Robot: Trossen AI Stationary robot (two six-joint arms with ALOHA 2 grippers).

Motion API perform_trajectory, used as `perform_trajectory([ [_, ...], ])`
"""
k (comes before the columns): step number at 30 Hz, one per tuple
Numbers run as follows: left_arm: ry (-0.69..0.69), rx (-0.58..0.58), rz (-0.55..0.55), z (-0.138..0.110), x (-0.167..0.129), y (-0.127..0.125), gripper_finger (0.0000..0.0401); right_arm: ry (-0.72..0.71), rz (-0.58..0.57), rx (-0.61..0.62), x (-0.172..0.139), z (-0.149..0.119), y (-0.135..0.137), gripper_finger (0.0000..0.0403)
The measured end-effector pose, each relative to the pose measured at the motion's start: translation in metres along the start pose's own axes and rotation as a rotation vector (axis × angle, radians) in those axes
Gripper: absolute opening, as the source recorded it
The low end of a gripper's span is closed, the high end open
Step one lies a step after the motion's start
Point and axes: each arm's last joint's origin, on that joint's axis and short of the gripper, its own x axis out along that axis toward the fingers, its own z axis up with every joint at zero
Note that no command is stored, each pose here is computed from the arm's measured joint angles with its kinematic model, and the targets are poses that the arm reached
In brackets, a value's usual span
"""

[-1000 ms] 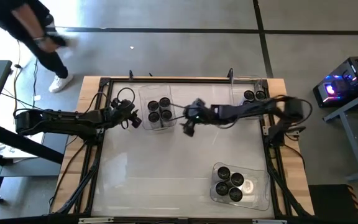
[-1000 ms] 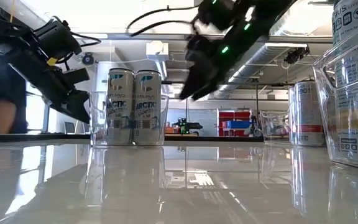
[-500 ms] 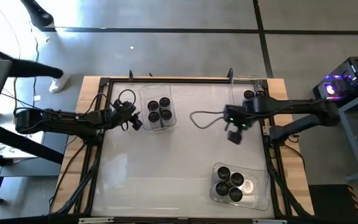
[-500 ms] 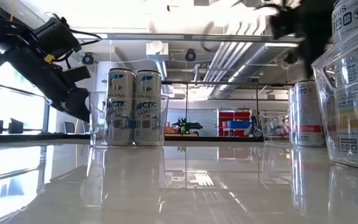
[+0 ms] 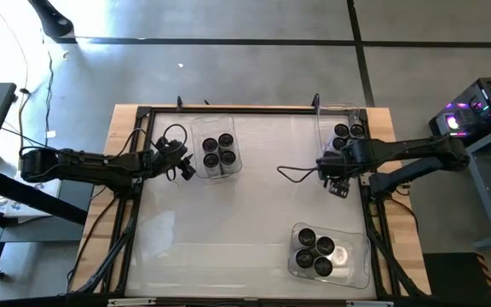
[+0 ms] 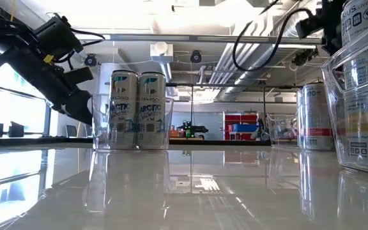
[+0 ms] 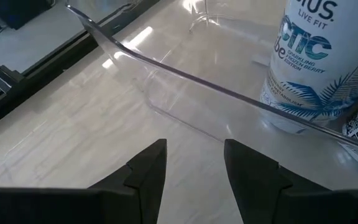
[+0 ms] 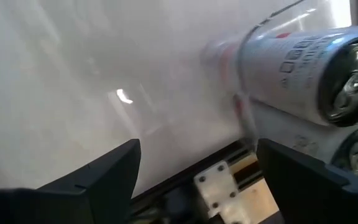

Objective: Sort soda cans
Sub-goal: Move the transparent bins to the top center of the table

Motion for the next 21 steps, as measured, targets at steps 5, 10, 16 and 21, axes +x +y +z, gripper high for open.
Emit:
perform_trajectory([
  [5, 0.000, 0.000, -0.002, 0.000, 0.000, 0.000, 0.0154, 0.041, -0.008, -0.039, 0.028, -0.002, 0.002, 0.0310],
  [10, 0.000, 0.000, -0.003, 0.000, 0.000, 0.000, 0.0154, 0.078, -0.052, -0.085, 0.055, -0.008, 0.001, 0.0292],
  [16, 0.000, 0.000, -0.002, 0.000, 0.000, 0.000, 0.0154, 0.063, -0.132, -0.115, 0.071, -0.009, -0.004, 0.0276],
  [21, 0.003, 0.000, -0.018, 0.000, 0.000, -0.001, 0.0154, 0.046, -0.119, -0.118, 0.061, -0.005, -0.005, 0.0275],
])
